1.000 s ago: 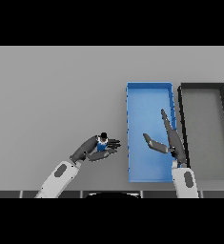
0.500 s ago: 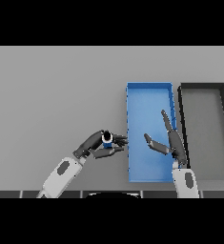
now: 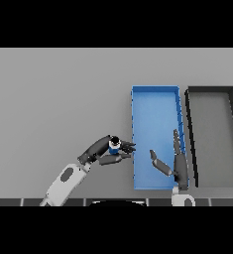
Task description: Pick up the blue pipe and place it into the blue bin.
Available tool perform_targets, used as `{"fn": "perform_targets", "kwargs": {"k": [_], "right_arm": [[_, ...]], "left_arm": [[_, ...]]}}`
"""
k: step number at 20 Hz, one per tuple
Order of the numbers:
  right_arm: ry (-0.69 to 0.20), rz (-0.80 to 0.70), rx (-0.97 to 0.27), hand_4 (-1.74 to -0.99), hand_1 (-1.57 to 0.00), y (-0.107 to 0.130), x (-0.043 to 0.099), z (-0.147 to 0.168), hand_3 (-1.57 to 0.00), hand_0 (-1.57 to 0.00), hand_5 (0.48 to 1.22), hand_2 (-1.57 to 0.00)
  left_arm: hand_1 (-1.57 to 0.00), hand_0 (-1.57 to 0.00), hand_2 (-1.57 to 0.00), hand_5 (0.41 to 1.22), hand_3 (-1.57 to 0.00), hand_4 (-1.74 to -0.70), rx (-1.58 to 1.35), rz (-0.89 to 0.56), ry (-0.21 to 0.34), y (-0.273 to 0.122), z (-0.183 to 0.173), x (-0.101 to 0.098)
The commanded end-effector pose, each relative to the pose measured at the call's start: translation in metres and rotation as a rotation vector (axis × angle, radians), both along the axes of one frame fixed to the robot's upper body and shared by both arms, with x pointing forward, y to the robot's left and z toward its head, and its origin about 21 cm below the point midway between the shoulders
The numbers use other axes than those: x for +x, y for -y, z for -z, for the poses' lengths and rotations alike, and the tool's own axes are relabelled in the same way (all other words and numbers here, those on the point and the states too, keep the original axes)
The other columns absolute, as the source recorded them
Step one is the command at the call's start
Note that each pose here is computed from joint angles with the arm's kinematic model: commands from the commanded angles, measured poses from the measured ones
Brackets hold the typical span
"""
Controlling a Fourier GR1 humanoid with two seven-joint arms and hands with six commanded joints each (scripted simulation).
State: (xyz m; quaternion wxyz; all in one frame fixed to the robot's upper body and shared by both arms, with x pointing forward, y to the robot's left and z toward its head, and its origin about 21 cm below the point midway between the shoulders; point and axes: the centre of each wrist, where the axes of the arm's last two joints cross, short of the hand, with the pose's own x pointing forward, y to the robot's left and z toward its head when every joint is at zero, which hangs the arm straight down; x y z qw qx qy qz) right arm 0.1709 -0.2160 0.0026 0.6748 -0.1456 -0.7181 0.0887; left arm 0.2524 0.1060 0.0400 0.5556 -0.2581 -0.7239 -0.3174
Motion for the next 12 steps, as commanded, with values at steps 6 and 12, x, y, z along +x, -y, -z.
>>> {"fn": "perform_targets", "kwargs": {"k": [6,12], "right_arm": [[0.170,-0.055,0.119,-1.172,-0.02,0.004,-0.009,-0.023,0.00,0.00,0.579,-0.03],[0.093,-0.306,0.065,-1.177,0.00,0.011,-0.005,-0.076,0.00,0.00,0.567,-0.01]], "left_arm": [[-1.57,-1.57,-1.57,1.221,-1.57,-1.47,0.016,-0.009,0.014,-0.003,0.000,0.002],[-1.57,-1.57,-1.57,1.221,-1.57,-1.47,0.031,-0.002,0.014,-0.004,-0.003,0.001]]}}
